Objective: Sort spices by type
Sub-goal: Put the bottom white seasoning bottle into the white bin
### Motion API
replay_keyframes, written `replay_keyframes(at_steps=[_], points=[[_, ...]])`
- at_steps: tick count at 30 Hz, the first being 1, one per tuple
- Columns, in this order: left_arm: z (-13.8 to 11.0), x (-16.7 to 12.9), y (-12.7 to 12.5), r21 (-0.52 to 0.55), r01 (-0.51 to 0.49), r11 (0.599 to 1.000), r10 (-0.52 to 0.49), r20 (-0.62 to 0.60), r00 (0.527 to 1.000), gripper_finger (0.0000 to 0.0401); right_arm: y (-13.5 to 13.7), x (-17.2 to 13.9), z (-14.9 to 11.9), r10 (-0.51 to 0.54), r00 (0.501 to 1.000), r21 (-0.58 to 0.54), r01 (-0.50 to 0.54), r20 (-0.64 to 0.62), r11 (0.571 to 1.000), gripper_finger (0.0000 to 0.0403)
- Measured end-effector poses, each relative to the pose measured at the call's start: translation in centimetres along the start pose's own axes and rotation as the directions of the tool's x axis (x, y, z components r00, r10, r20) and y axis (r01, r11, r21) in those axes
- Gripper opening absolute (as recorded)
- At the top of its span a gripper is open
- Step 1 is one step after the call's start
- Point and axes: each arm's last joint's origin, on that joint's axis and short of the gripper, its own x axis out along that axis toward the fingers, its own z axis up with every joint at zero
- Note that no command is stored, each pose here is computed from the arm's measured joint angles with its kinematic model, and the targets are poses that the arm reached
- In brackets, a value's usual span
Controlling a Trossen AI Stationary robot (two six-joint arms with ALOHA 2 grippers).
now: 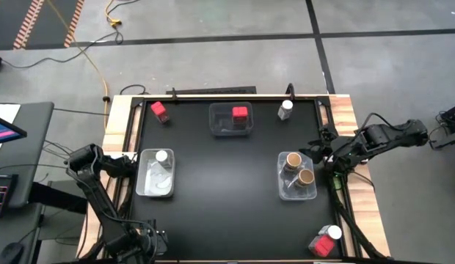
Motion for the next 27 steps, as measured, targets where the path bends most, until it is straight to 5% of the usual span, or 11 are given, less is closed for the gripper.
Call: replay_keyframes(at_steps=[9,27], points=[[-0.23,0.44,0.45,0.02,-0.031,0.999,0.031,-0.005,1.0,0.0323,0.0,0.0,0.0,0.0,1.0,-0.003,0.0,0.0,1.0,0.0384],[-0.09,0.44,0.51,0.016,-0.03,0.999,0.031,-0.005,1.0,0.0218,0.0,0.0,0.0,0.0,1.0,-0.003,0.0,0.0,1.0,0.0384]])
